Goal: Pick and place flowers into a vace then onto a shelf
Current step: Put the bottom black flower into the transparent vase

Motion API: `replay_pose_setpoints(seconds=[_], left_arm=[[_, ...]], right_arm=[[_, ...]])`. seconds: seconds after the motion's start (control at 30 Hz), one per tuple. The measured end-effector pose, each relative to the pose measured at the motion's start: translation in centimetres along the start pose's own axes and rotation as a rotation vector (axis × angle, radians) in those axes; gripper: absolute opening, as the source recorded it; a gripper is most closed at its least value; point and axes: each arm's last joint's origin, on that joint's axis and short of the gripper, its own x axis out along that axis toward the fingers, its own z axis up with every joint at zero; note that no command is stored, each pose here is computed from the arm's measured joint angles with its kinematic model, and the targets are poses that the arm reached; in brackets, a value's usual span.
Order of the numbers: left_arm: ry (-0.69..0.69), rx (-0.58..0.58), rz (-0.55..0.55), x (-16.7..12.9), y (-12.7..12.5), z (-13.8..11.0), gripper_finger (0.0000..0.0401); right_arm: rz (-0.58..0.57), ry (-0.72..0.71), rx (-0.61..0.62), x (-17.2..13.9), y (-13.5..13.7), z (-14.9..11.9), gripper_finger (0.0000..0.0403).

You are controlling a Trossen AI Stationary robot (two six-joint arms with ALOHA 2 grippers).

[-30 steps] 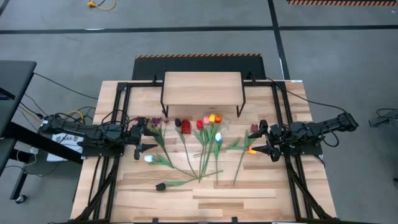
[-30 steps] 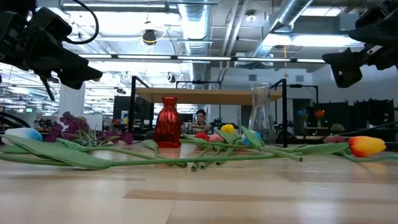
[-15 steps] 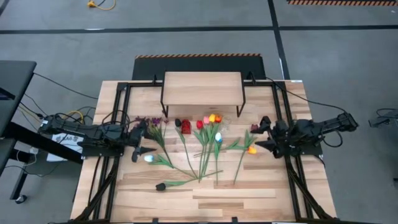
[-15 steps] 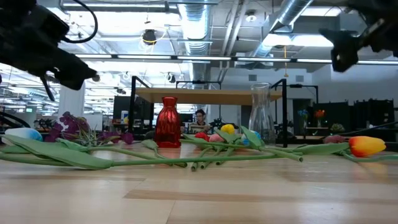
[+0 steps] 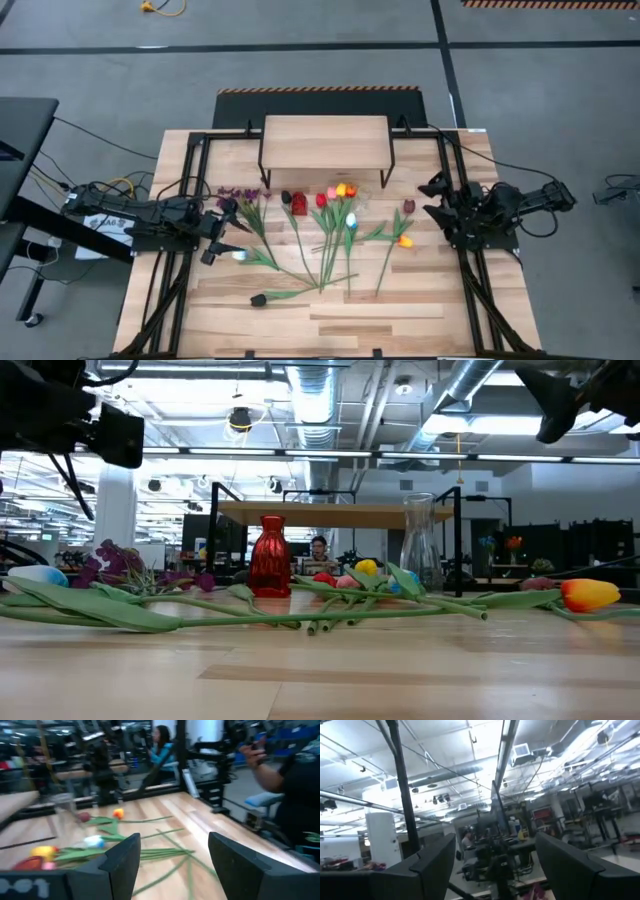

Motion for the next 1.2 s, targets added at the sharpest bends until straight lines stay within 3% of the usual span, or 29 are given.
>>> replay_pose_setpoints(seconds=[0.23, 0.43, 0.7, 0.93, 1.2], left_arm=[[0.000, -0.088, 0.068, 0.0, 0.2, 0.0, 0.0224], [-0.033, 0.091, 0.129, 0.0, 0.4, 0.5, 0.0224], [-0.112, 0.092, 0.139, -0.1, 0.5, 1.3, 0.0224], [-0.113, 0.031, 0.134, -0.1, 0.4, 1.2, 0.0224], [-0.112, 0.014, 0.133, -0.1, 0.4, 1.2, 0.0224]], right_arm=[[-0.063, -0.010, 0.013, 0.0, -0.2, 0.1, 0.0268], [-0.022, 0.004, 0.007, 0.1, 0.0, 0.0, 0.0268], [0.014, 0.243, 0.013, 1.5, 0.9, -2.4, 0.0268], [0.000, 0.442, -0.066, 6.4, 3.6, -3.7, 0.0268], [0.026, 0.642, -0.231, 13.4, 6.9, -7.1, 0.0268]])
